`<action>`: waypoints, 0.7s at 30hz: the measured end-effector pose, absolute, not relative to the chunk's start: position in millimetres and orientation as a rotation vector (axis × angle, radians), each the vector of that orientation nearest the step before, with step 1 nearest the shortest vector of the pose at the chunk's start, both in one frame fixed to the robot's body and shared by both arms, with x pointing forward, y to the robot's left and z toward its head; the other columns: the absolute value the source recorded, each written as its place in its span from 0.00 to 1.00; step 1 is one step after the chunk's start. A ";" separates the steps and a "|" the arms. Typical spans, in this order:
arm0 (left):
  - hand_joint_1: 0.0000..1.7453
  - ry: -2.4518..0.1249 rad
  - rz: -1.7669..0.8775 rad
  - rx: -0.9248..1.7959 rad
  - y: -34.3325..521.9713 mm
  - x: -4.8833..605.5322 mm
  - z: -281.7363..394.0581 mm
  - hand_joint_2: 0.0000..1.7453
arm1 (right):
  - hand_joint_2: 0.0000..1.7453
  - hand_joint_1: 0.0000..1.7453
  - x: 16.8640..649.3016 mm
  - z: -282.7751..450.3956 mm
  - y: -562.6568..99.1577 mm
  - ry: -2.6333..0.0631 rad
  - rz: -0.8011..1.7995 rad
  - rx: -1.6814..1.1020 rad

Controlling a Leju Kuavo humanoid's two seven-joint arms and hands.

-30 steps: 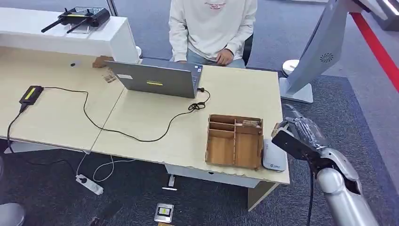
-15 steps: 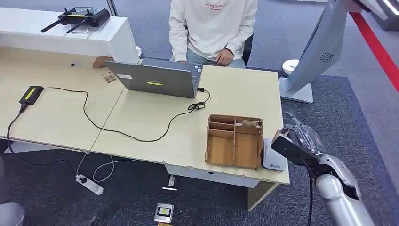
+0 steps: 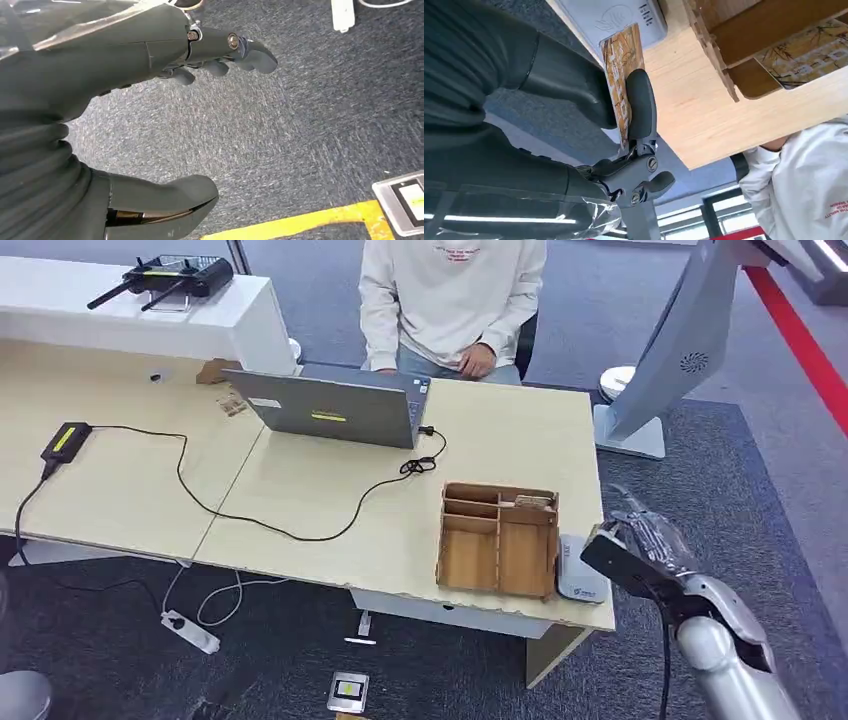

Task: Pass the card to the sensor for recognition and then transmit it.

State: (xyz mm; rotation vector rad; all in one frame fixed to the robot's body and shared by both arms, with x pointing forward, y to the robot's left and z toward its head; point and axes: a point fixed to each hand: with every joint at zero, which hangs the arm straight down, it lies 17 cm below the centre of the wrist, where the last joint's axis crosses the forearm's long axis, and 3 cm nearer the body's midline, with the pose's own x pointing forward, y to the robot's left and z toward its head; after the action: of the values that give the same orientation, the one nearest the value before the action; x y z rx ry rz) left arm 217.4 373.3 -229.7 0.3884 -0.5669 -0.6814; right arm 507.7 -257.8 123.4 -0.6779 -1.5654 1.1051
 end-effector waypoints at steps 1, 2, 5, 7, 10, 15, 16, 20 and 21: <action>0.00 -0.567 -0.681 0.388 373.0 217.3 -229.8 1.00 | 1.00 1.00 507.5 122.7 -257.9 -1.563 1.106 -0.676; 0.00 -0.568 -0.682 0.388 372.7 217.6 -229.8 1.00 | 1.00 1.00 506.9 121.2 -258.8 -1.558 1.109 -0.675; 0.00 -0.570 -0.683 0.389 372.2 217.9 -229.7 1.00 | 1.00 1.00 506.0 121.6 -258.7 -1.557 1.111 -0.675; 0.00 -0.571 -0.683 0.389 371.9 218.1 -229.6 1.00 | 1.00 1.00 506.1 122.3 -259.0 -1.556 1.110 -0.677; 0.00 -0.573 -0.688 0.391 371.2 218.6 -229.4 1.00 | 1.00 1.00 505.6 122.8 -258.0 -1.555 1.115 -0.675; 0.00 -0.575 -0.688 0.392 371.4 219.2 -229.1 1.00 | 1.00 1.00 505.2 124.0 -257.4 -1.555 1.120 -0.676; 0.00 -0.575 -0.688 0.392 371.2 219.4 -229.1 1.00 | 1.00 1.00 505.2 123.8 -257.4 -1.554 1.120 -0.676; 0.00 -0.576 -0.690 0.394 371.4 219.5 -229.0 1.00 | 1.00 1.00 505.0 123.2 -257.5 -1.551 1.123 -0.675; 0.00 -0.576 -0.692 0.394 371.4 219.5 -229.0 1.00 | 1.00 1.00 504.9 122.8 -257.6 -1.549 1.126 -0.675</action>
State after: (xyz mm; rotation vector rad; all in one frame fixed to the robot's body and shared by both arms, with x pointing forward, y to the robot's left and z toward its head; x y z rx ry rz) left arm 219.5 371.4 -229.0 0.3939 -0.5756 -0.6915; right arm 504.9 -257.6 122.8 -0.6755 -1.5492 1.1262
